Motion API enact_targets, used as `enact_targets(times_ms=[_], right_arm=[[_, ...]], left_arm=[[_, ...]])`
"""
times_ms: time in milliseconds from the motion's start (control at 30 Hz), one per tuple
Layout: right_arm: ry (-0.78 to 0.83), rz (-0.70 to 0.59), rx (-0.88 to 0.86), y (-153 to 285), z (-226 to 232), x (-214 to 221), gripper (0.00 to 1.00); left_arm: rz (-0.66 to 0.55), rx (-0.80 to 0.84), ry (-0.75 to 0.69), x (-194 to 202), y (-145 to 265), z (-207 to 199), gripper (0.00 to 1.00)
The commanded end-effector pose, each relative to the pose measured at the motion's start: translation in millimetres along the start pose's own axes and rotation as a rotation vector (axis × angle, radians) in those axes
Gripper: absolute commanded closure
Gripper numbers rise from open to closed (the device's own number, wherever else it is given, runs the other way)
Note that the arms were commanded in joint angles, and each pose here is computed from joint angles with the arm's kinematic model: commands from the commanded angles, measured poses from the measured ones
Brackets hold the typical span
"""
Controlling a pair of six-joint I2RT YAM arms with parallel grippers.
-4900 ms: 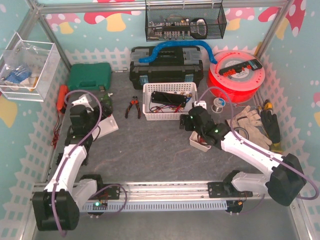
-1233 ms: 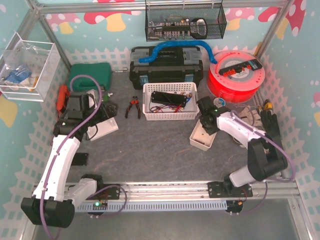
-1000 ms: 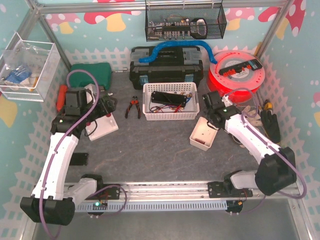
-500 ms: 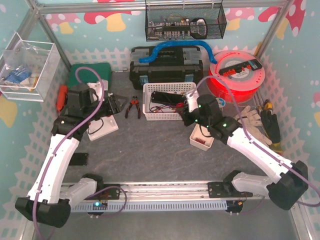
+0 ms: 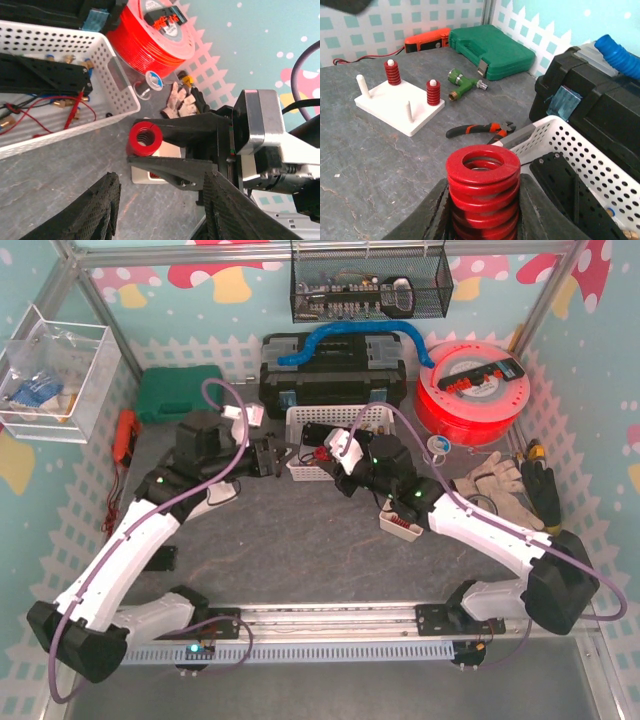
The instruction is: Install the large spring
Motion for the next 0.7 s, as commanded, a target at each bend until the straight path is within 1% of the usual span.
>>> enact_targets(times_ms=[0, 167, 367, 500, 667], right_arm=[[0.086, -0.121, 0.001, -2.5, 4.0, -18.7, 0.94], [0.108, -0.142, 0.008, -5.0, 7.8, -22.7, 0.94], [0.127, -0.149, 0.017, -8.4, 14.9, -29.2, 0.94], [0.133, -0.149, 0.03, -10.2, 20.8, -31.1, 0.95], [0.11, -0.157, 0.067, -8.7, 22.4, -31.6, 0.96]], left_arm=[[0.007, 0.035, 0.002, 1.8, -17.2, 0.1, 0.51], [0.059, 0.055, 0.002, 7.7, -36.2, 3.3, 0.51], [0.084, 0.037, -0.001, 7.3, -51.3, 10.7, 0.51], [0.104, 0.047, 0.016, 4.9, -60.0, 12.4, 0.54], [0.133, 0.046, 0.032, 11.5, -65.4, 17.5, 0.58]])
Point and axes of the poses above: each gripper's point midway between its finger pads, its own y axis back along the fingers, its own z axis along the line the jaws close on, x = y × z, the point moved 7 cm from there along y, back along the fingers, and after that the axes turned 3 degrees about -y, right-handed, at the moved point
